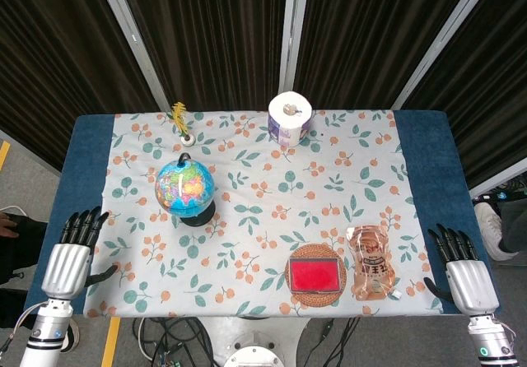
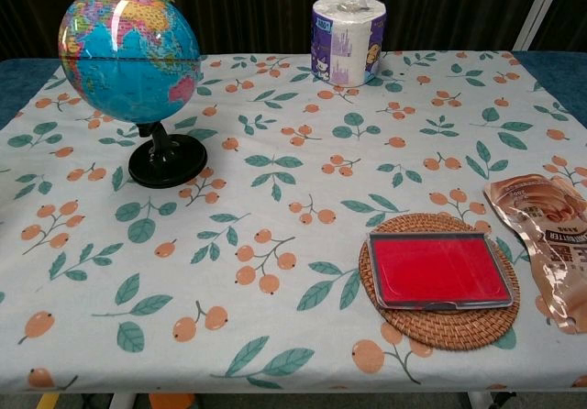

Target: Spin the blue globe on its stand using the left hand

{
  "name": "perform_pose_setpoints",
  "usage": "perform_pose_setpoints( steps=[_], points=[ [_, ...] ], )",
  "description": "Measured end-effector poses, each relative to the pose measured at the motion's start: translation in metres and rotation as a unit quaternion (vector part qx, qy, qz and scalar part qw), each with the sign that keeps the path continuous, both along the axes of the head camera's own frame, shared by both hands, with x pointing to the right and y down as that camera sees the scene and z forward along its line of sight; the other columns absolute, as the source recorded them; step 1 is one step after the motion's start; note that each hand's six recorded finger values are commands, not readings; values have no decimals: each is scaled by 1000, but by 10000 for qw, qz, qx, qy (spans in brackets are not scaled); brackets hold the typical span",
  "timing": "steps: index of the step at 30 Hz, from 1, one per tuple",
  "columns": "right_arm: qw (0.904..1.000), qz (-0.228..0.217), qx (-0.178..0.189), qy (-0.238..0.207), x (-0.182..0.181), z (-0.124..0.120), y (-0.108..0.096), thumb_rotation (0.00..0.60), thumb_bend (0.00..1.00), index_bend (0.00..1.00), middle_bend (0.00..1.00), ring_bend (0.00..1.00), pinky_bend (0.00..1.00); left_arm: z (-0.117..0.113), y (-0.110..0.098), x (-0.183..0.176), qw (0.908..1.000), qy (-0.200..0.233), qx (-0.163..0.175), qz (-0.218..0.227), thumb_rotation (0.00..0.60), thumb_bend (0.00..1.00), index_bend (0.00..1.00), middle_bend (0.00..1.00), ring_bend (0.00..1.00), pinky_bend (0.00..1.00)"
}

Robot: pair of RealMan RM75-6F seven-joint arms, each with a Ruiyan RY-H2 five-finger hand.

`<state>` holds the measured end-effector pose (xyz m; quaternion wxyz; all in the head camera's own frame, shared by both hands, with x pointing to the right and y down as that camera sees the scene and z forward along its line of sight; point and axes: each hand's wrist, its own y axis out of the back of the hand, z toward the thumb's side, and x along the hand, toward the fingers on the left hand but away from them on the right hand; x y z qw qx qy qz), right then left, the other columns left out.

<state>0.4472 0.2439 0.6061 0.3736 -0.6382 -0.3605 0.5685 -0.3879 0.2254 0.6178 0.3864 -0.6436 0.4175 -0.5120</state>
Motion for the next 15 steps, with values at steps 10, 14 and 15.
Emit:
perform_pose_setpoints(
  steps=[10,14,15],
  points=[
    [10000,-12,3,-12,-2,0,-1,600,136,0,0,0,0,-5,-10,17,9995,144,133,260,600,0,30,0,0,0],
    [10000,-26,-51,-9,-3,2,1,600,137,0,0,0,0,-11,-23,39,9972,296,281,623,600,0,29,0,0,0],
    [10000,-28,-58,1,-2,2,1,600,136,0,0,0,0,-13,-26,47,9960,334,338,754,600,0,30,0,0,0]
  ],
)
